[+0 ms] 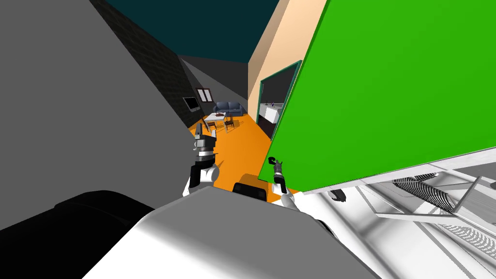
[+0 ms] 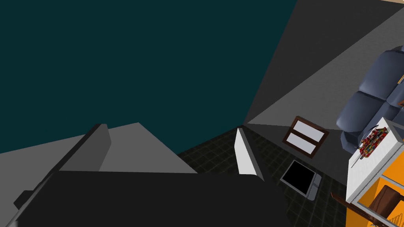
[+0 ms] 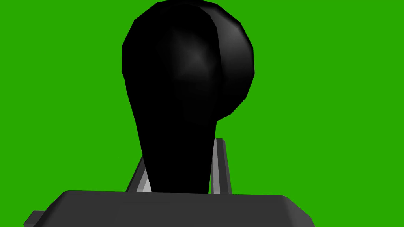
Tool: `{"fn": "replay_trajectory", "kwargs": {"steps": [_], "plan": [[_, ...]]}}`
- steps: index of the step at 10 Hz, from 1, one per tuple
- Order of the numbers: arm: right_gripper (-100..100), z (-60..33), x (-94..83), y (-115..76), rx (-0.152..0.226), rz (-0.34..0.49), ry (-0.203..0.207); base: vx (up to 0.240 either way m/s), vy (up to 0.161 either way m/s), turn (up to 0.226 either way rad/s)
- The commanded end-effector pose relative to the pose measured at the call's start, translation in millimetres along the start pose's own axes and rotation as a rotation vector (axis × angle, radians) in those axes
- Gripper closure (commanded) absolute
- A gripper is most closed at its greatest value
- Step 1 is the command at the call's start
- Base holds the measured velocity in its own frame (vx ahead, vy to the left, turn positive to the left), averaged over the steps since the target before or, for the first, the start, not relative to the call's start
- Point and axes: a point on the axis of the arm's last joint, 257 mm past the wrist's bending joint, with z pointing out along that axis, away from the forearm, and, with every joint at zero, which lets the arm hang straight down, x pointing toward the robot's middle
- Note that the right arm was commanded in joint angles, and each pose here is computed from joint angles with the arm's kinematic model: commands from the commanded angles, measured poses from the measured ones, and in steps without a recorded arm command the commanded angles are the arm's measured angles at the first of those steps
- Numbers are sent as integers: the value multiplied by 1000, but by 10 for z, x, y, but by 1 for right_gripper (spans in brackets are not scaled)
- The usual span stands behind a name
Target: Push the door open
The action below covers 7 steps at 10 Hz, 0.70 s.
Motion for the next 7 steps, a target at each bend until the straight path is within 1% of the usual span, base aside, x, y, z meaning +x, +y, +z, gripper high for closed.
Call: {"fn": "replay_trajectory", "kwargs": {"steps": [1, 2, 3, 4, 7], "plan": [[100, 18, -14, 25, -5, 7, -11, 152, 78, -44], [100, 17, -38, 22, -4, 10, -20, 152, 95, -45], [100, -4, -84, -3, 1, 3, -22, 69, 36, -40], [100, -2, -189, 7, -1, 2, -43, 137, 30, -62], [100, -10, -300, 5, -1, 2, -66, 171, 39, -49]]}}
